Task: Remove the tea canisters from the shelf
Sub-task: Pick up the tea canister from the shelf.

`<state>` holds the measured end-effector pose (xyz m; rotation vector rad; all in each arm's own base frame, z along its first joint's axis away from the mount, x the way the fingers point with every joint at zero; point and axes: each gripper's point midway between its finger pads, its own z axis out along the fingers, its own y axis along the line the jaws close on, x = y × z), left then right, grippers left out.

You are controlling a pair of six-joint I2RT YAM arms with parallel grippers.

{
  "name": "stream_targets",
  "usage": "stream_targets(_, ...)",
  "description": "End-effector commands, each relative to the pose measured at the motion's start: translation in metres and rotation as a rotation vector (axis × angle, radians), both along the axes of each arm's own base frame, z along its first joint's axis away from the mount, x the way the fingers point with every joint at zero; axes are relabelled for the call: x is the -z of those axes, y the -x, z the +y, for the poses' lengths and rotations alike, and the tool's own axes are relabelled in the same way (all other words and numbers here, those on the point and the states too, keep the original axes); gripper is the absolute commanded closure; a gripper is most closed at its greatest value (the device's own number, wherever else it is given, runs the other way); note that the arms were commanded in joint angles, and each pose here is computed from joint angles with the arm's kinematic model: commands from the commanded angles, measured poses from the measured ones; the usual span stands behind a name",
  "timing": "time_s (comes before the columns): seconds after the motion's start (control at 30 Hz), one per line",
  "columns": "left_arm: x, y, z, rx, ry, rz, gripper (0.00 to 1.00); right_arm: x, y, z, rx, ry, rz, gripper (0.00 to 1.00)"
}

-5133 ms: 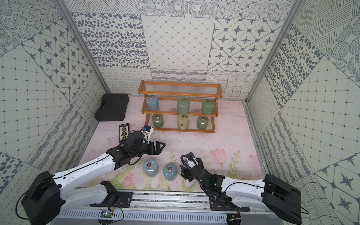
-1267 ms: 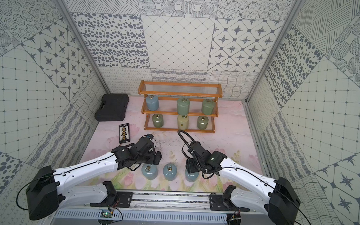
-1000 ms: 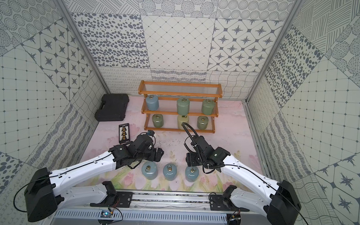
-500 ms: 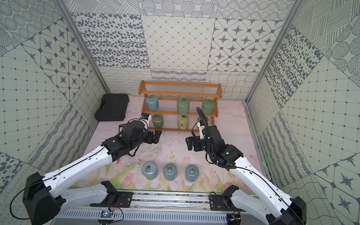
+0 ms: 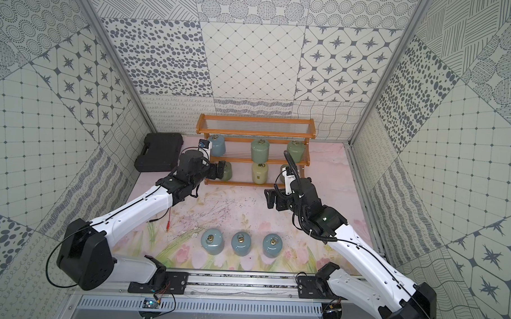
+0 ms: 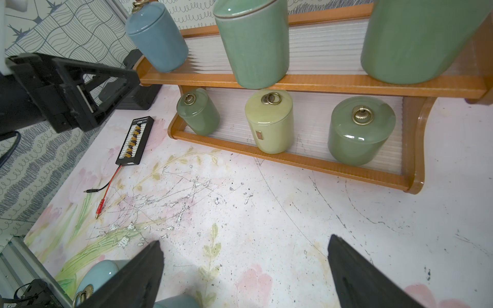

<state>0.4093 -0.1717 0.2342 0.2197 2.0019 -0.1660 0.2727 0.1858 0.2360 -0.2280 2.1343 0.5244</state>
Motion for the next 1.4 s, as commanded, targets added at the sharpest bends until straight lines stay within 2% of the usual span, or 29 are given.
stream_targets(0.0,-0.036,-0.033,-0.005,0.036,0.020,-0.161,0.00,-0.008,-0.008,0.004,0.000,-0.024,-0.044,0.00)
stream_targets(0.43,-0.030,-0.079,-0.008,0.044,0.034,-0.175,0.00,0.000,-0.015,0.007,0.003,-0.023,-0.020,0.00)
stream_targets(1.17,-0.010,-0.120,-0.011,-0.006,-0.001,-0.232,0.00,0.008,-0.021,0.010,0.009,-0.024,0.005,0.00)
stream_targets(1.37,-0.005,-0.124,-0.014,0.003,0.003,-0.236,0.12,0.011,-0.020,0.009,0.011,-0.025,0.014,0.00)
